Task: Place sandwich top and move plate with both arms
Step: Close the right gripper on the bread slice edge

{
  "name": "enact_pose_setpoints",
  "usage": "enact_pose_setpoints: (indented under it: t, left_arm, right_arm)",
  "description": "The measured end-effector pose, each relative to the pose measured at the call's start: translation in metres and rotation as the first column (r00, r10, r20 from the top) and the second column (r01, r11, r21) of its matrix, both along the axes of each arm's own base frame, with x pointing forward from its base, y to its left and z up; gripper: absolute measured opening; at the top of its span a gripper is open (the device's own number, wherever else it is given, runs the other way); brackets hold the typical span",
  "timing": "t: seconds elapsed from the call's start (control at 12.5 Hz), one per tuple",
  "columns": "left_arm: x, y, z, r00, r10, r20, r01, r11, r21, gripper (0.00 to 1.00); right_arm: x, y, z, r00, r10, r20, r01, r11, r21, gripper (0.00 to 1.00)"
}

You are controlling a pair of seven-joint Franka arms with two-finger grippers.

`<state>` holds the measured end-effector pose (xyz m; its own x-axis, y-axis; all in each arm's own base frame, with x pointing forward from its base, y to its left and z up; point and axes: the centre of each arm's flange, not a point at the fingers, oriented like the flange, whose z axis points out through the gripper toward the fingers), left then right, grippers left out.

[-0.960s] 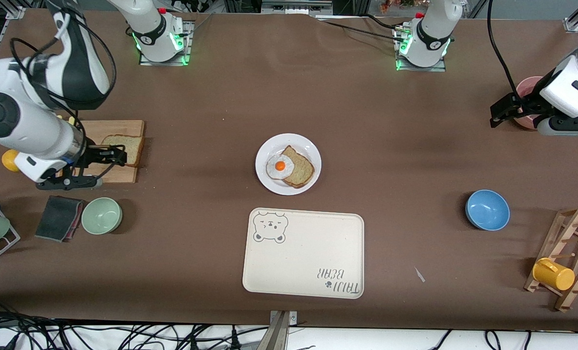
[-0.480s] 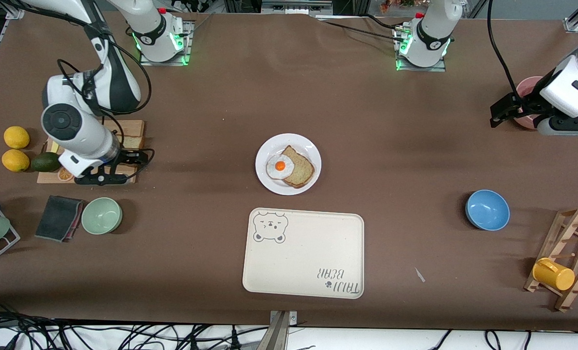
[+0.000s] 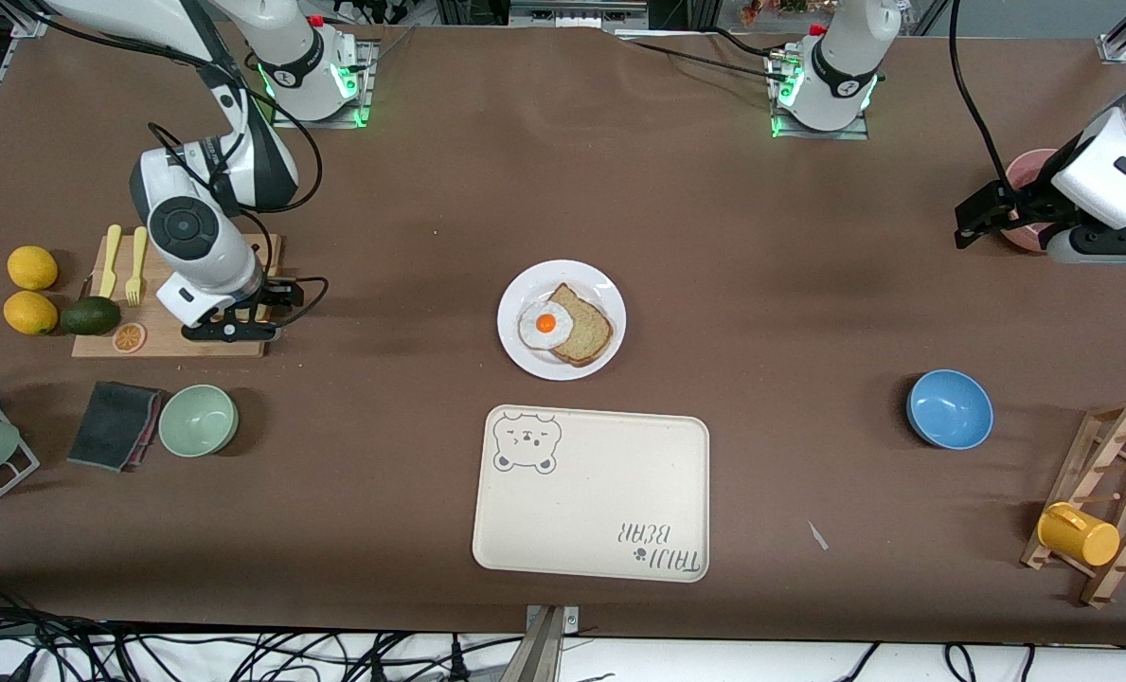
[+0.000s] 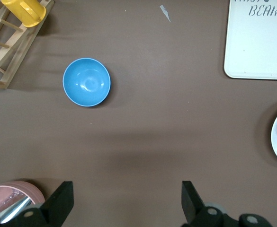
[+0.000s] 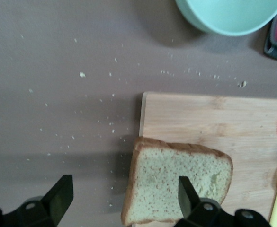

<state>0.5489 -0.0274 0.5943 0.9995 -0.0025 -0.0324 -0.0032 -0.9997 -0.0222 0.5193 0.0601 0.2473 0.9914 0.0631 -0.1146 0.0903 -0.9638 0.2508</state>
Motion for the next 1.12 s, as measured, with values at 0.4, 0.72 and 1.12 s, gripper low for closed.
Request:
enact_pose_setpoints:
  t: [0.4, 0.72, 1.12]
  left_arm:
    - [0.000, 0.000, 0.000, 1.000, 0.000, 0.000, 0.000, 1.000, 0.000, 1.00]
    - [0.000, 0.000, 0.000, 1.000, 0.000, 0.000, 0.000, 1.000, 0.000, 1.00]
    - [0.000, 0.000, 0.000, 1.000, 0.000, 0.000, 0.000, 1.000, 0.000, 1.00]
  right_arm:
    - [-0.009, -0.008, -0.013, 1.000, 0.008, -0.004, -0.008, 1.000, -0.022, 0.89]
    - [-0.017, -0.024, -0.037, 1.000, -0.008, -0.001, 0.008, 1.000, -0.007, 0.74]
    - [-0.020, -0.024, -0.043, 1.000, -0.014, -0.009, 0.014, 1.000, -0.007, 0.46]
